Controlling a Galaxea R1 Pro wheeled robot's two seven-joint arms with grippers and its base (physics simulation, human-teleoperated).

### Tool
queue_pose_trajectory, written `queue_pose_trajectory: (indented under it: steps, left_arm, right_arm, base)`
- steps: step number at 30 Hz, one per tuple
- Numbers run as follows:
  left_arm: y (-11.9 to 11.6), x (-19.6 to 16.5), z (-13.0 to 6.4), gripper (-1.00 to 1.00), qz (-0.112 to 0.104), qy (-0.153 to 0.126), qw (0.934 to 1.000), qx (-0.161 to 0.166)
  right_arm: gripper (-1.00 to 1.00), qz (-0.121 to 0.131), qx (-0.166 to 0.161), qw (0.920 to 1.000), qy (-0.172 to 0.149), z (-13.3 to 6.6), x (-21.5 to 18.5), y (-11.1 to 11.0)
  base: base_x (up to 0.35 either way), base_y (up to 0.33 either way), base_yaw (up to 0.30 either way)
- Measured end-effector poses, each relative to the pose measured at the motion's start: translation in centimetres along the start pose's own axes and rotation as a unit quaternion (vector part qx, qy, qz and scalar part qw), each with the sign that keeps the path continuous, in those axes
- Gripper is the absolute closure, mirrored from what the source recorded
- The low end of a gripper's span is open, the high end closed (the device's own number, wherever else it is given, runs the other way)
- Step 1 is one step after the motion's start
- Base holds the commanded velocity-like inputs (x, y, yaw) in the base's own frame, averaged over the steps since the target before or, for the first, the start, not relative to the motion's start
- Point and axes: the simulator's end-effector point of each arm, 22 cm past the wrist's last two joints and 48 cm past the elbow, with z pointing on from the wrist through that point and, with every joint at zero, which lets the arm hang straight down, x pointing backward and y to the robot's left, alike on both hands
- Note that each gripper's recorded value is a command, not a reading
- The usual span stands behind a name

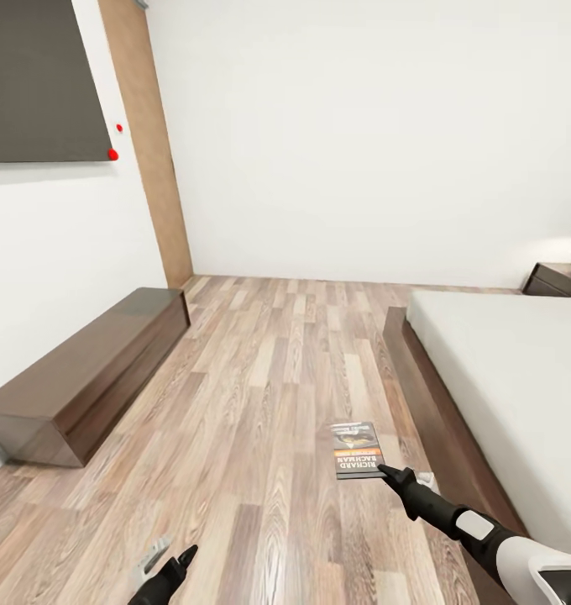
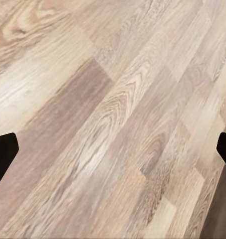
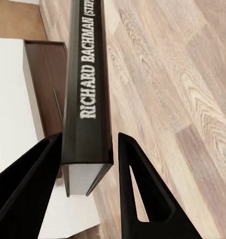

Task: In the bedroom, move the book from the bed onto either nightstand, and place the two sandals side by side next to the bed.

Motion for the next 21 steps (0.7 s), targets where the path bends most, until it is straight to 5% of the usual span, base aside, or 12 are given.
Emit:
queue_pose_trajectory:
  steps: [21]
  left_arm:
    - [0.01, 0.0, 0.0, -1.0, 0.0, 0.0, 1.0, 0.0]
  right_arm:
    - [1.0, 0.0, 0.0, 1.0, -0.001, 0.01, -0.03, -0.01]
  base:
    - [0.158, 0.0, -0.024]
